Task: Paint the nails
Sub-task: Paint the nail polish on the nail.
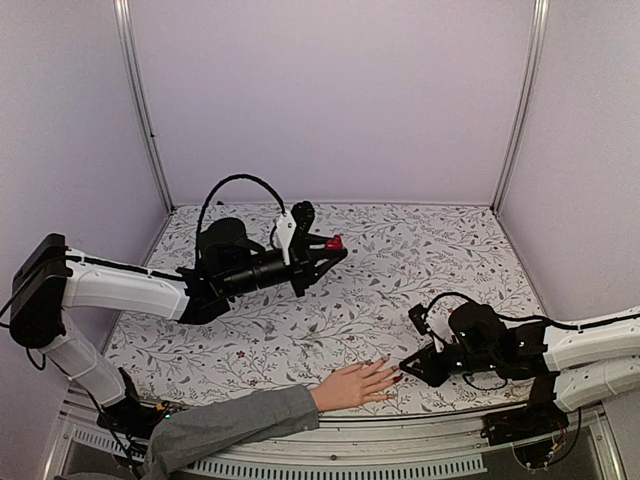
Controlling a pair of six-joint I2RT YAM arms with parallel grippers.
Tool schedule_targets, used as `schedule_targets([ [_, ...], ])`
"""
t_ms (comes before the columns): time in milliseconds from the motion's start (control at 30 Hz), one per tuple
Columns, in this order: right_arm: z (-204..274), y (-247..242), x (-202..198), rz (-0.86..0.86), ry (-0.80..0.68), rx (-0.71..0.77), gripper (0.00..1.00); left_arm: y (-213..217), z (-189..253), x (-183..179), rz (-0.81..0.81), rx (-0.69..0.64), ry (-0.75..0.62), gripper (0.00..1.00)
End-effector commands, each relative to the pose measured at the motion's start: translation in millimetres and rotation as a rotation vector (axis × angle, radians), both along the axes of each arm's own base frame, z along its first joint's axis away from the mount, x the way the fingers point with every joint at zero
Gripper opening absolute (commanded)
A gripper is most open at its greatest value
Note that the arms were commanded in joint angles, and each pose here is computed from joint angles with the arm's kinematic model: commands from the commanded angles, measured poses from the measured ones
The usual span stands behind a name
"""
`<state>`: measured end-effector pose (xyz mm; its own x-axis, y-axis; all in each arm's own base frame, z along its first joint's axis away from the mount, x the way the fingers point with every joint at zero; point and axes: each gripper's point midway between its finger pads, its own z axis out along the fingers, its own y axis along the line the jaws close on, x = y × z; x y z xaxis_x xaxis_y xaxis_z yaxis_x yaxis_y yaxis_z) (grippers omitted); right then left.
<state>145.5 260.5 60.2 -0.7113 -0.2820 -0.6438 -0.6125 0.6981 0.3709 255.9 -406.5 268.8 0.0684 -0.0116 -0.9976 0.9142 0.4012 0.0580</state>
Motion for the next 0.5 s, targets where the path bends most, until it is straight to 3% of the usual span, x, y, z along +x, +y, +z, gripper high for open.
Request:
schedule_targets([
  [0, 4, 3, 3, -0.011, -0.011, 0.000, 0.00, 4, 8, 6, 0.016, -0.030, -0.017, 0.00],
  [467, 2, -11, 9, -0.086, -0.023, -0.034, 0.00, 5, 8, 6, 0.017, -0.030, -0.017, 0.00],
])
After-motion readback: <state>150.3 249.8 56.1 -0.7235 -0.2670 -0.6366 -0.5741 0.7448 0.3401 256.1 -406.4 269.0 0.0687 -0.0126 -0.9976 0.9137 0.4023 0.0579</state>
